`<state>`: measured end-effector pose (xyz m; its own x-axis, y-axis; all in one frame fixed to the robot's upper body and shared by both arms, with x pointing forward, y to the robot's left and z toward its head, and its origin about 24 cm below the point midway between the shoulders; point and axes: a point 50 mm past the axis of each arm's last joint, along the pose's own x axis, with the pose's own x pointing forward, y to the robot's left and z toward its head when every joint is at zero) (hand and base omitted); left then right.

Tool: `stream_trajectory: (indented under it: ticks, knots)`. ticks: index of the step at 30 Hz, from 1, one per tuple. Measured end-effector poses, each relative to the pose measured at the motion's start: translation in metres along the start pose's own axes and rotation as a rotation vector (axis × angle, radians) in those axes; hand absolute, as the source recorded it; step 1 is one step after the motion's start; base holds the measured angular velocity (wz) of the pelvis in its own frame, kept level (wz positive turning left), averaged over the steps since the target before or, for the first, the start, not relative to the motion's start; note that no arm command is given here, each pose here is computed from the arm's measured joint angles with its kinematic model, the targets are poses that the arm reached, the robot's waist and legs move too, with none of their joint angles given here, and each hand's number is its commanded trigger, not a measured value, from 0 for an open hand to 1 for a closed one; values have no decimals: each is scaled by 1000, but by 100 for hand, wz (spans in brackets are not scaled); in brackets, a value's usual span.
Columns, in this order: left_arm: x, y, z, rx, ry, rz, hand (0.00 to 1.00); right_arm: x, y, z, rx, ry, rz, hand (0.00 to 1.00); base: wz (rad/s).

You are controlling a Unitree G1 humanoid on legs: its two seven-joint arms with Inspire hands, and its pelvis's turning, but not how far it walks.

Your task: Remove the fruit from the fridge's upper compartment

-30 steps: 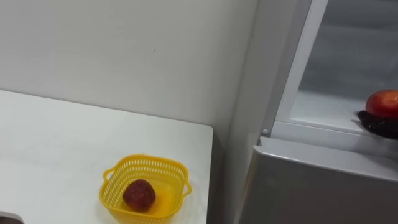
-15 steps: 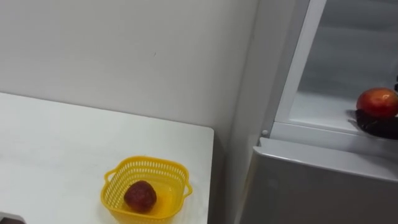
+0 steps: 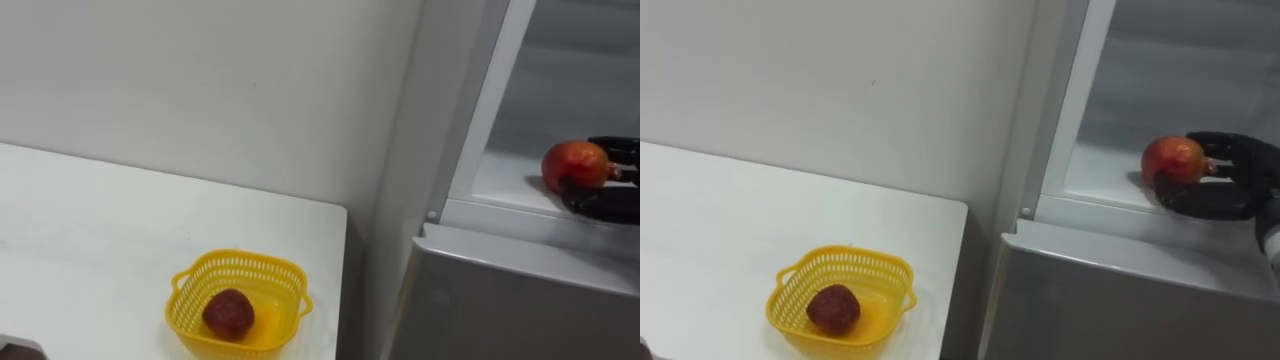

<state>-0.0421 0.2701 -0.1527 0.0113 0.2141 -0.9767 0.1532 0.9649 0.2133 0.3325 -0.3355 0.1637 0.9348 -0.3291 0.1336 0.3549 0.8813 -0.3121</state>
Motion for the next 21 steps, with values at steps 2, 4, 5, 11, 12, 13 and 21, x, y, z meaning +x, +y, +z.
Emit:
stream_trajectory:
  ticks: [2,4,5,11,12,13,21]
  knots:
    - [0,0,-1,0,4,-1,0,1,1,3,0,-8,4,100,0]
    - [0,0,0,0,4,-1,0,2,3,5,-2,-12,10,100,0]
    - [0,0,1,4,2,-1,0,2,2,5,-7,-14,6,100,0]
    - [0,1,2,9,1,-3,0,6,6,10,-35,-21,25,100,0]
    - [0,1,2,9,1,-5,0,6,5,10,-35,-20,25,100,0]
    - [0,1,2,8,1,-8,0,6,5,10,-32,-20,24,100,0]
    - [0,2,4,9,-12,-4,0,6,7,9,-14,-16,17,100,1]
